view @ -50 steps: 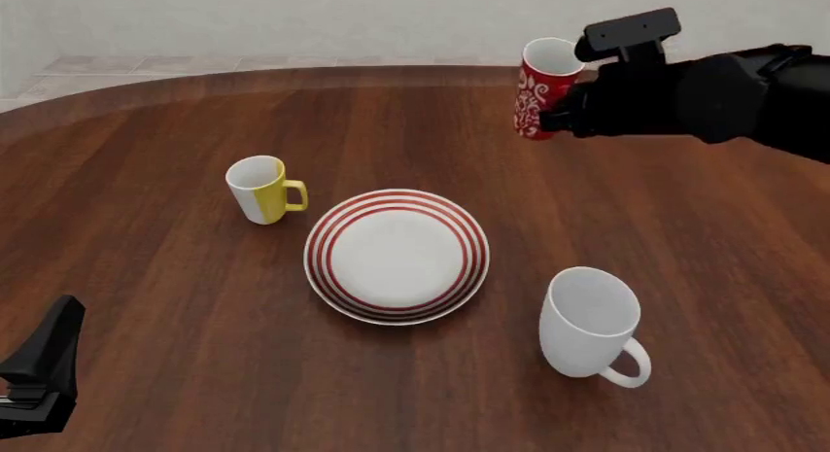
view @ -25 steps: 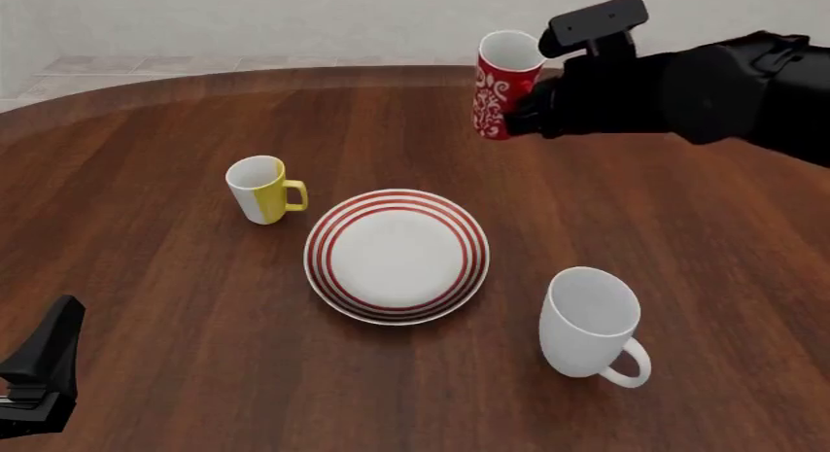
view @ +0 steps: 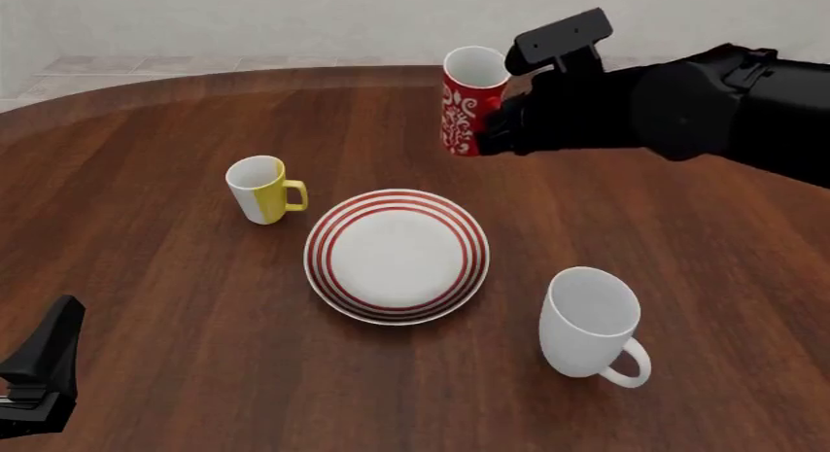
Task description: Pick up the red mug and put it on the plate
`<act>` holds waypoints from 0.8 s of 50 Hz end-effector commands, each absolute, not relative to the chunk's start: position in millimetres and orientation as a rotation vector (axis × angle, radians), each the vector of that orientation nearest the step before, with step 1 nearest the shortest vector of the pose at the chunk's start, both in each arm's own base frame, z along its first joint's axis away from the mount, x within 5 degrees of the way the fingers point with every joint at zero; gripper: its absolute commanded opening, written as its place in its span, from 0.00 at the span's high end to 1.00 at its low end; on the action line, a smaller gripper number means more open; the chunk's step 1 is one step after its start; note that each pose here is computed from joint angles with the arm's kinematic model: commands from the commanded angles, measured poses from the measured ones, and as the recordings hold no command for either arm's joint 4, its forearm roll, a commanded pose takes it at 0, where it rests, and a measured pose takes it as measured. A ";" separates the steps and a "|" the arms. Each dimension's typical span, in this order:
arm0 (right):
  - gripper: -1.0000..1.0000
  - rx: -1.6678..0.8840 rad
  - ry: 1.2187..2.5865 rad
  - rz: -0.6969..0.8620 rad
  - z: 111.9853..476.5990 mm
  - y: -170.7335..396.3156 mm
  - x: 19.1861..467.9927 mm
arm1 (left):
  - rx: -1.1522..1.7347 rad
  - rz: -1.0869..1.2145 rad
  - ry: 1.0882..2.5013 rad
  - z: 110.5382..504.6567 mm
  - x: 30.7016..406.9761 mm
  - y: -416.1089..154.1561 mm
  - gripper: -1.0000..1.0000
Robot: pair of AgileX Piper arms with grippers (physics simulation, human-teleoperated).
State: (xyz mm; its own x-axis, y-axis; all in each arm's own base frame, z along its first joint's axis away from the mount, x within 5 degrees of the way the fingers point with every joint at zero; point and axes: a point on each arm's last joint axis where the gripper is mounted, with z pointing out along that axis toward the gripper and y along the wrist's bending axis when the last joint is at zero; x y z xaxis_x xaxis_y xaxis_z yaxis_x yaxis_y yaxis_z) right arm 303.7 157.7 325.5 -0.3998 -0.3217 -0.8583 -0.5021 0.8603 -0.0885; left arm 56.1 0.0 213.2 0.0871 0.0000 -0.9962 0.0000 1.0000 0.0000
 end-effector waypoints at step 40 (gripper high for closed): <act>1.00 -0.723 2.044 0.315 301.5 197.7 281.7 | 0.000 0.000 1.484 213.2 56.1 0.0 0.00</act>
